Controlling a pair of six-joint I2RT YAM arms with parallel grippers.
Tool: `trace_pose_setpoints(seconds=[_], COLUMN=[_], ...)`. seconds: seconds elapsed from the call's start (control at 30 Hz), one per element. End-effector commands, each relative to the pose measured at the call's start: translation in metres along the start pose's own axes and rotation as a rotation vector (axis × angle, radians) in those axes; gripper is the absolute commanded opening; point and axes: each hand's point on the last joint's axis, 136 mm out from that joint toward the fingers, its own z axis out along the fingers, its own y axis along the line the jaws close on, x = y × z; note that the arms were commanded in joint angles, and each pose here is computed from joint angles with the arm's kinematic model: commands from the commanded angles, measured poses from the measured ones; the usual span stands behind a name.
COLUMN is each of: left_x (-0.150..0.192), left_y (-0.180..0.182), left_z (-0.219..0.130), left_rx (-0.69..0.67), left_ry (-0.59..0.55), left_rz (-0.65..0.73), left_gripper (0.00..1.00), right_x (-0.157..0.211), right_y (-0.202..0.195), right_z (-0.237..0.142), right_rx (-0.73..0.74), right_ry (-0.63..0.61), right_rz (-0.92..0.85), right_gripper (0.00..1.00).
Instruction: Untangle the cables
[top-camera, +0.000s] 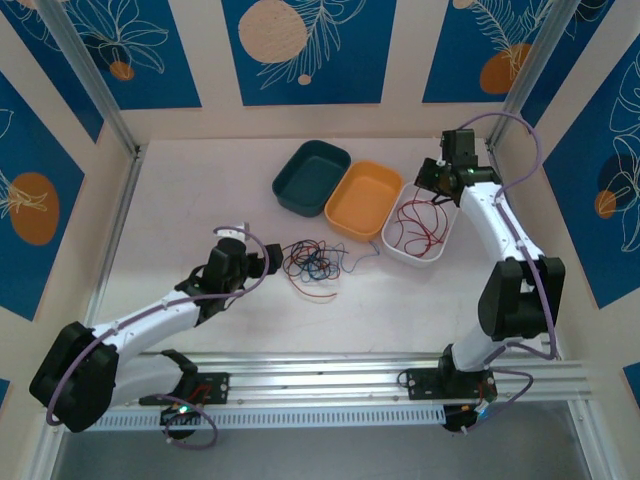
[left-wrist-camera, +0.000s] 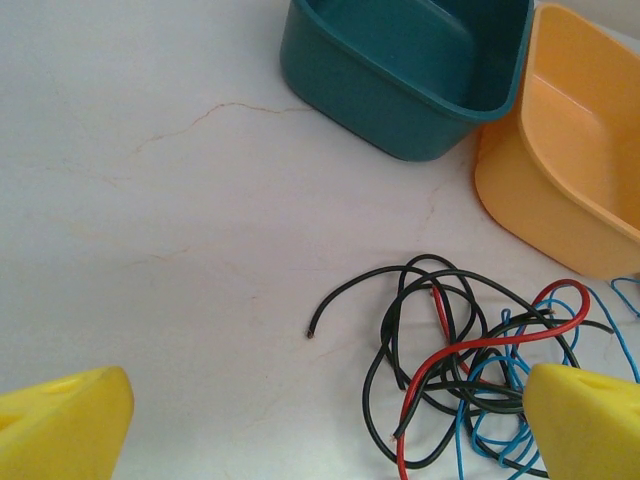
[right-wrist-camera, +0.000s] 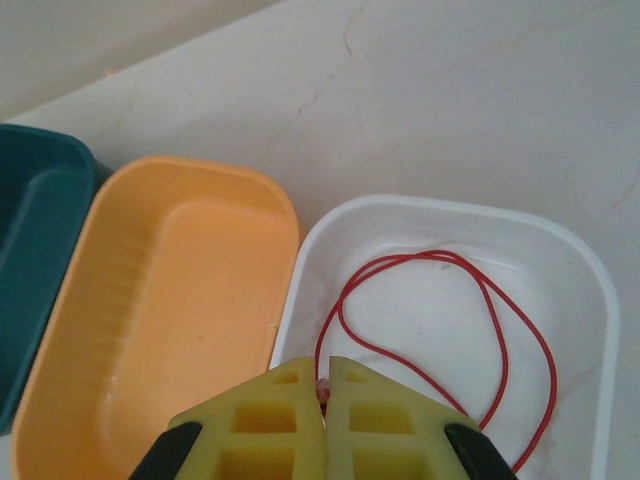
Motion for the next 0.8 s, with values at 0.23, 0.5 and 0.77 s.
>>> trace_pose_setpoints(seconds=[0.23,0.5,0.77], left_x=[0.0,0.0,0.002], left_y=[0.0,-0.004,-0.004], left_z=[0.005,0.008,0.009], left_rx=[0.01,0.022,0.028], left_ry=[0.002,0.011,0.02], left_rz=[0.001,0.0,-0.006], left_gripper=[1.0,1.0,1.0], right_x=[0.01,0.014,0.038], right_y=[-0.015,-0.028,-0.039], right_z=[0.035,0.057,0.079], right_rx=[0.151,0.233,0.264], right_ry=[0.027,0.075,0.168], right_rz=[-0.069,-0.082,-0.058], right_gripper=[0.0,0.0,0.0])
